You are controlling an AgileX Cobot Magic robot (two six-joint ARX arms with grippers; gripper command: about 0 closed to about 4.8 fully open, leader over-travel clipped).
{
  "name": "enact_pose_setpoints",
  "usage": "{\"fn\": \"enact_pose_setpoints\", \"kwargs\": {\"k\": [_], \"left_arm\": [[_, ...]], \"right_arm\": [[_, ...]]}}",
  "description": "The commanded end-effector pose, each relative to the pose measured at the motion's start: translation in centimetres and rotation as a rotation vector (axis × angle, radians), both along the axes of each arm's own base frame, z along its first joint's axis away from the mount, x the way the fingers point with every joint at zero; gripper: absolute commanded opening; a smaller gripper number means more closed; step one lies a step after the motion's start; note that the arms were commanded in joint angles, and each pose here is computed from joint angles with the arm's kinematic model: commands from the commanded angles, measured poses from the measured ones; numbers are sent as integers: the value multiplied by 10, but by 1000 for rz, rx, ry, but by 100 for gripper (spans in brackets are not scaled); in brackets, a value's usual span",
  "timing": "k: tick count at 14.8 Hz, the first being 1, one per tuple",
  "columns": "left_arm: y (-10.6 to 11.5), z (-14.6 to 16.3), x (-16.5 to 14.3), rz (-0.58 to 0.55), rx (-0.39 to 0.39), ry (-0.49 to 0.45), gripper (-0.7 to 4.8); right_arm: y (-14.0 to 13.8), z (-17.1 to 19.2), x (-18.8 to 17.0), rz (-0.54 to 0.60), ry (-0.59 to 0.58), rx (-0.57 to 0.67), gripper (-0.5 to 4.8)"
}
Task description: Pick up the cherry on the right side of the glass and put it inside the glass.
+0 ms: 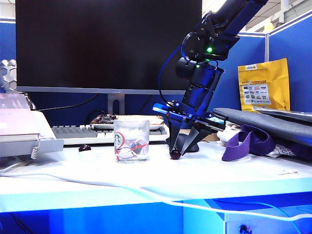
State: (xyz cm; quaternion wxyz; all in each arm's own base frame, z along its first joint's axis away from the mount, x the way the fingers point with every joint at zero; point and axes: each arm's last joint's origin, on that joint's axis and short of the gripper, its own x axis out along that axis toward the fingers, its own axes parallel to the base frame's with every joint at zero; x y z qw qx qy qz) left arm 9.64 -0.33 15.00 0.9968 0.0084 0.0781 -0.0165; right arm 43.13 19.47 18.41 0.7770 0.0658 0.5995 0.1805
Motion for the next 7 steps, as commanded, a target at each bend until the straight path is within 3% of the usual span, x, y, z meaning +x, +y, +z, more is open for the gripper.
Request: {"fn": "enact_pose_setpoints", "kwargs": {"k": [1, 7], "left_arm": [[0, -1, 0, -4, 4, 9, -5], [0, -1, 0, -4, 4, 9, -5]], "right_arm": [[2, 3, 2, 4, -27, 15, 144], [2, 4, 2, 4, -33, 20, 143]]}}
